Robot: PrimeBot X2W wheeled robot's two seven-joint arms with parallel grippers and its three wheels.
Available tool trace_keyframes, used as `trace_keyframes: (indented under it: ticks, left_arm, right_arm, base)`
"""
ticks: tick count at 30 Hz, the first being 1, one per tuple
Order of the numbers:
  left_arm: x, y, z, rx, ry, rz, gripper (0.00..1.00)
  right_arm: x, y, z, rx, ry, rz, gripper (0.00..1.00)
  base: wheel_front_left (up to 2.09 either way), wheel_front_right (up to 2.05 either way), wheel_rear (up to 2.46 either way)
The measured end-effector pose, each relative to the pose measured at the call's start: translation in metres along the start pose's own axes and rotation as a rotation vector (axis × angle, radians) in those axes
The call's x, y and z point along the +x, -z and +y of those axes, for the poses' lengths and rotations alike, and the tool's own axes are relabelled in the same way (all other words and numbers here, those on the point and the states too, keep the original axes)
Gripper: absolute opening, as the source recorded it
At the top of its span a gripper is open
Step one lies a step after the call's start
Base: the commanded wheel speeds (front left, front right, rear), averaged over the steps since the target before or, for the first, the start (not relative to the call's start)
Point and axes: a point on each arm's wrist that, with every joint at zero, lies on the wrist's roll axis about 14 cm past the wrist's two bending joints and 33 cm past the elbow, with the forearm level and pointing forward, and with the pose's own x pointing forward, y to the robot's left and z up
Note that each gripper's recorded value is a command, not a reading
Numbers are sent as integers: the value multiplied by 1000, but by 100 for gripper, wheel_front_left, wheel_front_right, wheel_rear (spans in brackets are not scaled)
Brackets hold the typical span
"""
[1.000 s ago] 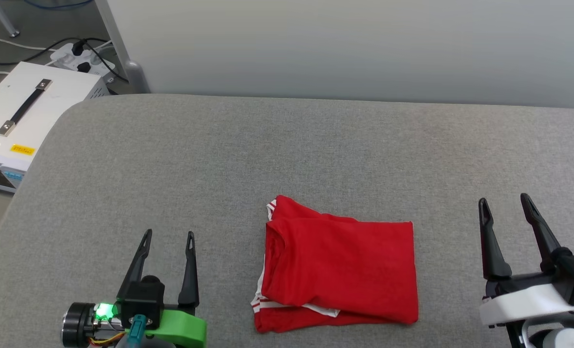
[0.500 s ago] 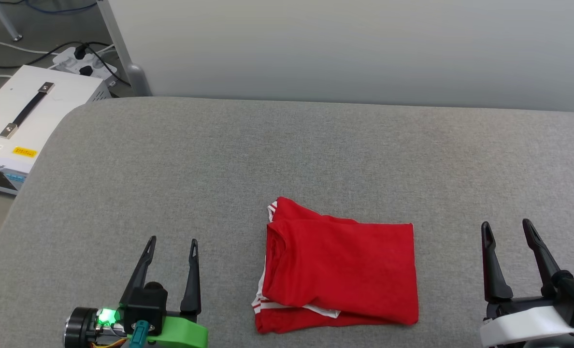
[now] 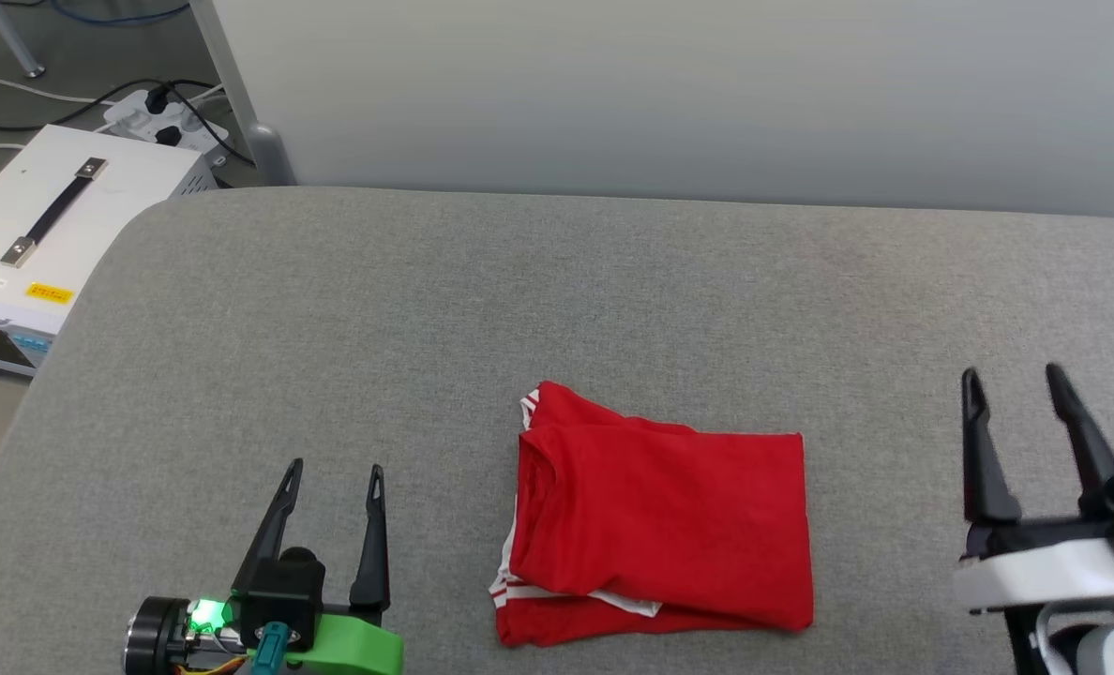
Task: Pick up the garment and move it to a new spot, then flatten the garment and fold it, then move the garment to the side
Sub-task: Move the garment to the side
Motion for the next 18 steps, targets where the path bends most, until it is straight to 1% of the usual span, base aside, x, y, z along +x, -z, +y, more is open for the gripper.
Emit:
trace_keyframes:
  ticks: [2,5,7,9,11,13,16,18]
  left_arm:
    - [0,0,0,0,-1,1,100]
    - [-1,0,1,1,-3,2,100]
    - [-1,1,1,1,-3,5,100]
    - [0,3,1,1,-3,11,100]
    - [1,5,1,1,-3,17,100]
    - [1,7,1,1,-3,24,100]
    - [2,11,1,2,-4,34,100]
    - [3,13,2,2,-5,40,100]
  right_arm:
    - [14,-17,-4,-17,-5,-59,100]
    - [33,-38,-10,-9,-21,-128,100]
    - [46,-43,-9,-48,-68,-117,100]
    - [61,-46,-7,-44,-107,-87,100]
    - [70,-38,0,-25,-156,0,100]
    - [74,-17,8,-2,-213,147,100]
    - [71,11,17,63,-271,339,100]
    - [64,31,21,70,-312,474,100]
  base:
    - [0,0,0]
    - [0,0,0]
    - [0,0,0]
    - [0,0,0]
    - [0,0,0]
    - [0,0,0]
    - [0,0,0]
    - [0,0,0]
